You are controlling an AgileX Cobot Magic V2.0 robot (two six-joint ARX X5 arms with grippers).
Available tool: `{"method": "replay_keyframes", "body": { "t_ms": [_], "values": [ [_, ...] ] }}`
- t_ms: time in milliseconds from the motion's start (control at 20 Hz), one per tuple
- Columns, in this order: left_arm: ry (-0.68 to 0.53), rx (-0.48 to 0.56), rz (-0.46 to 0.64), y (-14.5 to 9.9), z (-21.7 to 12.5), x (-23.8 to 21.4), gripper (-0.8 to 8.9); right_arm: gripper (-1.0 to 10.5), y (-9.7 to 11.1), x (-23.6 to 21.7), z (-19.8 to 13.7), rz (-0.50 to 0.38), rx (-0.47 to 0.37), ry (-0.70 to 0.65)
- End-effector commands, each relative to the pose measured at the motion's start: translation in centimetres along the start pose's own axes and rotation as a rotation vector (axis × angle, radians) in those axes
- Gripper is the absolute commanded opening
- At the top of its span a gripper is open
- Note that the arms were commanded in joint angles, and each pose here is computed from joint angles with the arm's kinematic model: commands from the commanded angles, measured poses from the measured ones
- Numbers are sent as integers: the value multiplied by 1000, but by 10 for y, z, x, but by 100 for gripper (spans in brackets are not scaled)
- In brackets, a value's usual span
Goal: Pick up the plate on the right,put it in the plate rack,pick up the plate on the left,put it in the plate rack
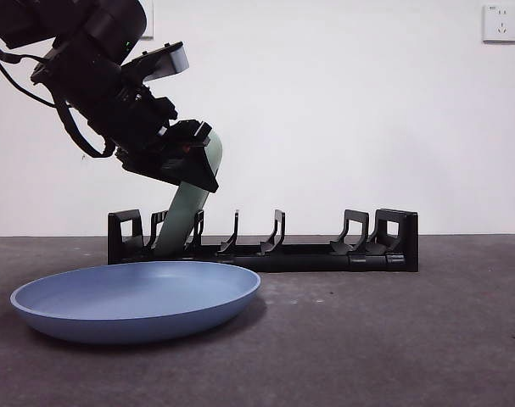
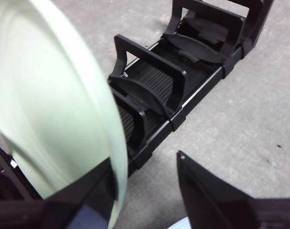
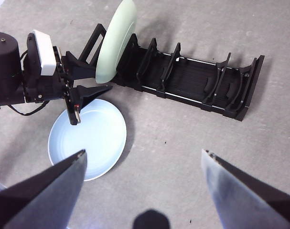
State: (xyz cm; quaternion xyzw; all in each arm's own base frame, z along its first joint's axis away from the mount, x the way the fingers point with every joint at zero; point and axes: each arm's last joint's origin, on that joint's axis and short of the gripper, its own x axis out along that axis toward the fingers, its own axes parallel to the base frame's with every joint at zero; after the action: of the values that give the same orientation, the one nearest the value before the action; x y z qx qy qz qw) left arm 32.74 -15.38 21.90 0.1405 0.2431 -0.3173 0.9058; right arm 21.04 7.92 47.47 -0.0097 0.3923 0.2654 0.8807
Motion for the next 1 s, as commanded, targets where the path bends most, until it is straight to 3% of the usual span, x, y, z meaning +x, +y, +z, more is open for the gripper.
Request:
{"method": "replay_keyframes", "body": {
  "t_ms": [50, 150, 350, 650, 1000],
  "values": [
    [25, -1, -8, -1, -3, 0, 232, 409, 0, 3, -3, 1, 1, 32],
    [47, -5, -13, -2, -2, -7, 294, 409, 0, 3, -3, 1, 1, 32],
    [17, 1, -6, -4, 13, -36, 294, 409, -1, 3, -2, 1, 1, 33],
    [-24, 10, 3, -14, 34, -117, 294, 409, -3, 12, 0, 2, 15, 54],
    [-6, 230, -43, -41, 22, -221, 294, 409, 11, 108, 14, 71, -21, 283]
  ]
}}
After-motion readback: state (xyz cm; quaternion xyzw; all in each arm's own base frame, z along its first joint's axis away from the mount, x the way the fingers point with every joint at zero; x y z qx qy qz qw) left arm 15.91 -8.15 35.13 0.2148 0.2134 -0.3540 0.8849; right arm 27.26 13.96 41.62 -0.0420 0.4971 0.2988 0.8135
